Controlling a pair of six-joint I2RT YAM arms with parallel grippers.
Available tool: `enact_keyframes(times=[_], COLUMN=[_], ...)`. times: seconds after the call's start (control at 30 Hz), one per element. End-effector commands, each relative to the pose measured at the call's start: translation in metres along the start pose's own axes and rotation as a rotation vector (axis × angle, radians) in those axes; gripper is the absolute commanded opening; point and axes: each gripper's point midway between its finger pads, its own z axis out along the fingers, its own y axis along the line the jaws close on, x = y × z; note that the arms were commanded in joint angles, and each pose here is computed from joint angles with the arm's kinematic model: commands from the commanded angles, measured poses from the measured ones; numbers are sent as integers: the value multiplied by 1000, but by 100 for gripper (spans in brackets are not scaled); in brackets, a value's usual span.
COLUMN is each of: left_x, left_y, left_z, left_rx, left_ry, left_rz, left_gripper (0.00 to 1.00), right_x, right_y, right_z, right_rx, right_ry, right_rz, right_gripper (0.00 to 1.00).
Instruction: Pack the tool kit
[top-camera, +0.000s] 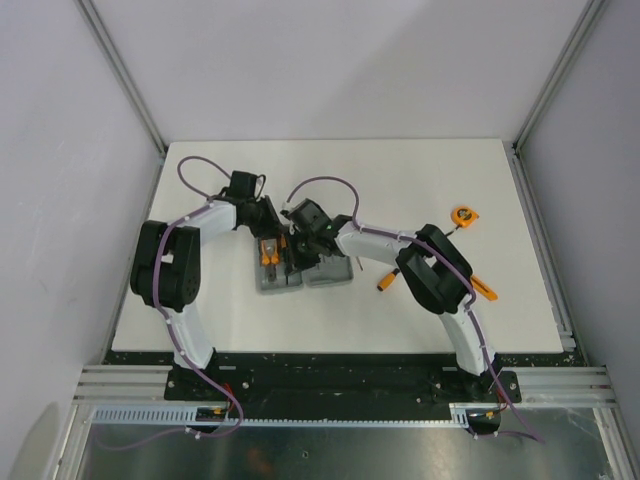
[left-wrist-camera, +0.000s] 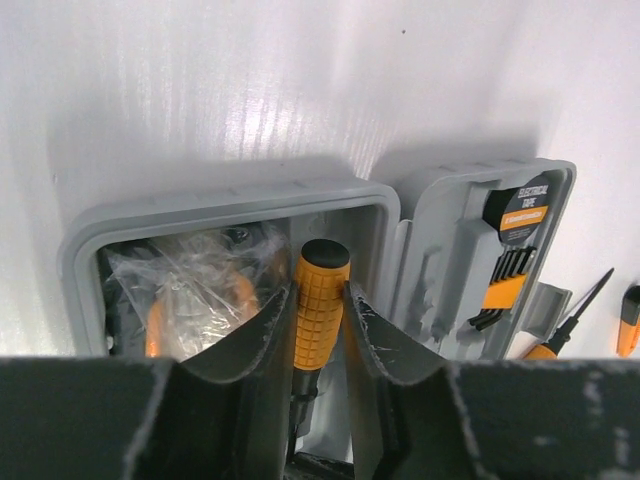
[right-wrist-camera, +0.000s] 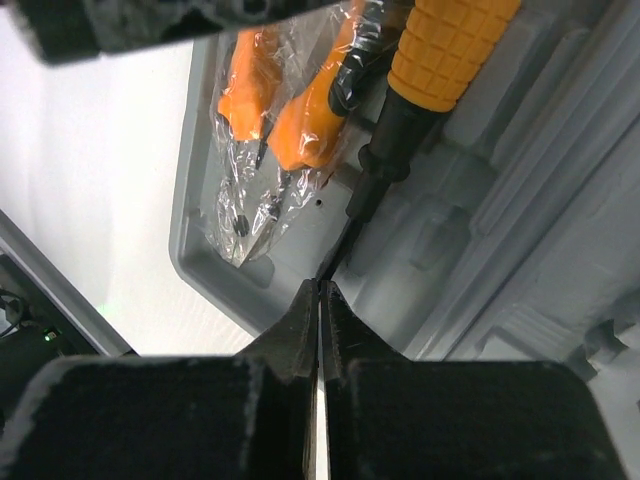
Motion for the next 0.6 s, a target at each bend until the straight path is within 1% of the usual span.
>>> enact_keyframes(times=[0.0, 0.13, 0.23, 0.43, 0.57], left_x=[-4, -6, -10, -15, -18], left_y=[2, 1, 1, 2, 2], left_z=[8, 8, 6, 9, 11], left_rx=[-24, -24, -29, -43, -48], left_ry=[-12, -17, -32, -40, -42], left_rz=[4, 3, 6, 6, 9], left_gripper=[30, 33, 35, 36, 36], right_x=[62, 51, 30, -18, -36], right_y=[-48, -52, -47, -28, -13], right_z=[29, 25, 17, -2, -8], right_rx=[144, 166, 160, 105, 61], right_ry=[181, 149, 80, -79, -122], right_rz=[34, 56, 67, 58, 52], right_gripper=[0, 0, 0, 5, 6])
